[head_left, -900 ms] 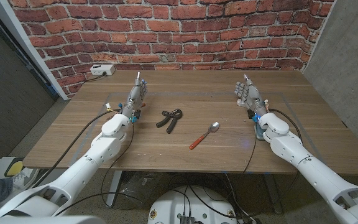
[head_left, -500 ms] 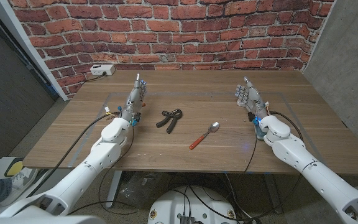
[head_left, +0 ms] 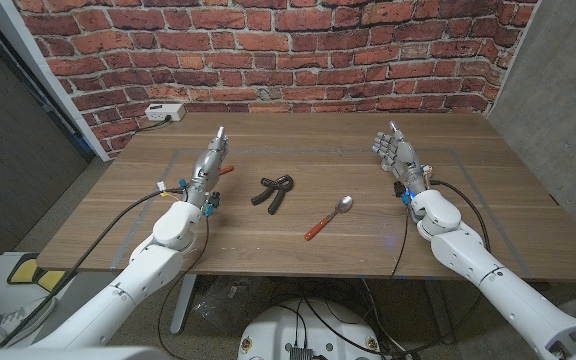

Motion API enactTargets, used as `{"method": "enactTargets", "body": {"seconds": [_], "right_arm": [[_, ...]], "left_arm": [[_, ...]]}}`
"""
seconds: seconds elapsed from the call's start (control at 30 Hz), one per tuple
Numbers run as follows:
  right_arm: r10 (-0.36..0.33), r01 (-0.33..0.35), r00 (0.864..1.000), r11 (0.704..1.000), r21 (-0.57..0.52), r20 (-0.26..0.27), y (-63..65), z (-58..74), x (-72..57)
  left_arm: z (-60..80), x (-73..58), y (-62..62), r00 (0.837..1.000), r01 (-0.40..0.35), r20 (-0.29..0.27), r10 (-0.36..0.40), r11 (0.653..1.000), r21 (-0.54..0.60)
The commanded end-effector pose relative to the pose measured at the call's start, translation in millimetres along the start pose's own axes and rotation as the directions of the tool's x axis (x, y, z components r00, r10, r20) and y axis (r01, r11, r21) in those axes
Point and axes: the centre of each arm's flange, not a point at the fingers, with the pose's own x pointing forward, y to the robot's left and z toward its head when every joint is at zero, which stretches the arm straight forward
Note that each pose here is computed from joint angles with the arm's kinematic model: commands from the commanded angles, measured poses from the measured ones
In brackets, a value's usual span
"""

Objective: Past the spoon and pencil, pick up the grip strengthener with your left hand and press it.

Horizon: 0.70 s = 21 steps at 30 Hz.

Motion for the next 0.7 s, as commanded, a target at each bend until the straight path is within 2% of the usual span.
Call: {"method": "enactTargets", "body": {"seconds": [0.03, 0.17, 0.37, 0.47, 0.6, 0.63, 0.7], "right_arm": [[0.011, -0.008, 0.999, 0.999, -0.044, 0.053, 10.4, 10.9, -3.2], [0.013, -0.010, 0.999, 0.998, -0.063, 0.048, 6.2, 14.9, -5.1], [0.063, -0.058, 0.997, 0.993, -0.107, 0.036, 2.6, 25.2, -3.3], [0.061, -0.054, 0.997, 0.990, -0.132, 0.046, 1.6, 30.6, -2.7], [0.044, -0.035, 0.998, 0.983, -0.183, 0.043, -1.0, 36.3, -4.5], [0.046, -0.038, 0.998, 0.982, -0.183, 0.036, -2.2, 36.6, -4.8], [0.046, -0.040, 0.998, 0.984, -0.172, 0.031, -3.1, 35.8, -5.6]], "left_arm": [[11.6, -23.7, -6.7, 0.998, -0.040, 0.050, 0.035, 0.994, 0.102], [15.1, -33.6, -13.3, 0.998, -0.046, 0.053, 0.037, 0.985, 0.168], [27.4, -49.9, -24.6, 0.987, -0.147, 0.096, 0.126, 0.955, 0.259], [30.0, -54.2, -29.4, 0.981, -0.185, 0.112, 0.158, 0.940, 0.286], [32.7, -58.9, -35.8, 0.970, -0.242, 0.114, 0.215, 0.904, 0.352], [33.9, -61.6, -38.6, 0.964, -0.264, 0.106, 0.242, 0.887, 0.379], [35.2, -63.8, -40.6, 0.960, -0.278, 0.094, 0.262, 0.875, 0.397]]}}
